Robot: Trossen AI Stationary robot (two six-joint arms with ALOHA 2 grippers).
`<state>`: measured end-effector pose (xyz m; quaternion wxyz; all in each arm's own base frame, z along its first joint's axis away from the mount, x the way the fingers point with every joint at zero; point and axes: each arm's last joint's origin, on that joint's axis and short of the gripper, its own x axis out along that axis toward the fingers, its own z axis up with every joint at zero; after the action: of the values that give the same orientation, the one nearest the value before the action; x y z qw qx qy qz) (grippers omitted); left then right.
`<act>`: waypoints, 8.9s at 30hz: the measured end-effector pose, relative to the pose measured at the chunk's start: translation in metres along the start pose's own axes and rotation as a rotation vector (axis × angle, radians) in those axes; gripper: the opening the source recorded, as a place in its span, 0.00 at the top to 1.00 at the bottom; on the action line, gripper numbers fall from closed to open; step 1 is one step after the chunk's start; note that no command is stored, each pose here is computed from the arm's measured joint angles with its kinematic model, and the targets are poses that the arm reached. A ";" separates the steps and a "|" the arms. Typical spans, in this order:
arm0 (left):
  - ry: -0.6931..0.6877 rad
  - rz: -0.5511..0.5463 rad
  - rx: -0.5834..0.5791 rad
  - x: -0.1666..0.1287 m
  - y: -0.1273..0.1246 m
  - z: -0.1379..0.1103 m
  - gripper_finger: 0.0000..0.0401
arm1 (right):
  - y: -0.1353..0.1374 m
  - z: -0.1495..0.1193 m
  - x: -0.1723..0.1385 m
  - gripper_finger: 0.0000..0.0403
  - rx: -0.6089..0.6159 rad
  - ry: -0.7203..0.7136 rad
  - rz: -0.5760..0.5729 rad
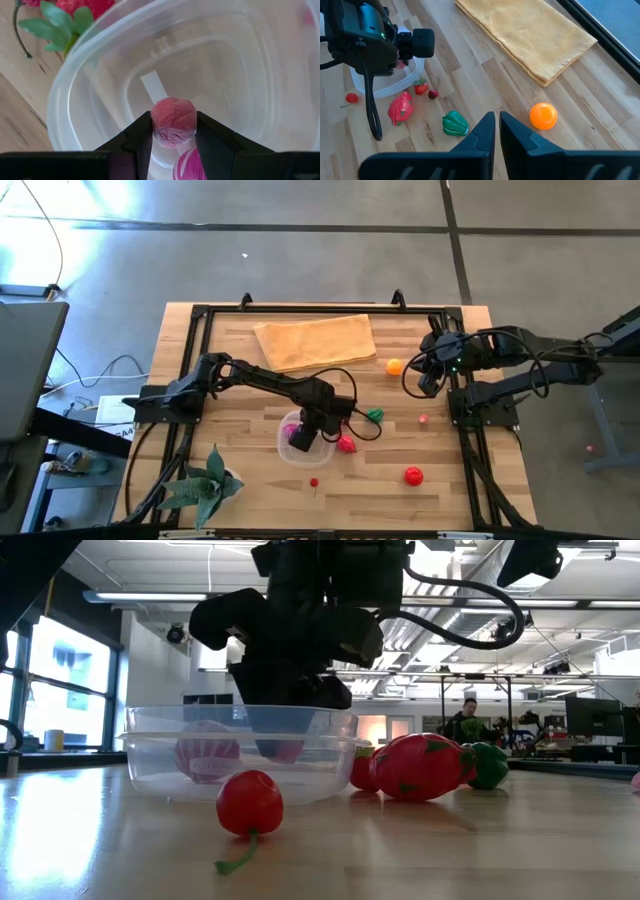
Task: Pick and placing Produce into tupperware
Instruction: Put the left pink peach into the transparent bin, then put the bottom red cherry into the transparent bin, then put the pink dragon fruit into the transparent bin
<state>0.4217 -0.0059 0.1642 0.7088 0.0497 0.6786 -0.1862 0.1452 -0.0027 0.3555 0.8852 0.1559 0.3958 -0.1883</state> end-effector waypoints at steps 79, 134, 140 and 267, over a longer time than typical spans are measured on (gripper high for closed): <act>-0.132 0.253 1.100 -0.107 -0.156 0.057 0.49 | 0.000 0.000 0.000 0.95 0.000 0.000 0.000; -0.006 0.116 0.983 0.028 -0.138 0.069 0.49 | 0.000 0.000 0.000 0.95 0.000 0.000 0.000; -0.008 0.113 0.983 0.027 -0.139 0.069 0.49 | 0.000 0.000 0.000 0.95 0.000 0.001 0.000; -0.042 0.158 0.232 -0.128 -0.021 0.022 0.98 | 0.000 0.000 0.000 0.95 0.000 0.000 0.000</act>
<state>0.4341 -0.0070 0.2949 0.7249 0.1809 0.6312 -0.2081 0.1453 -0.0026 0.3556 0.8853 0.1559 0.3958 -0.1880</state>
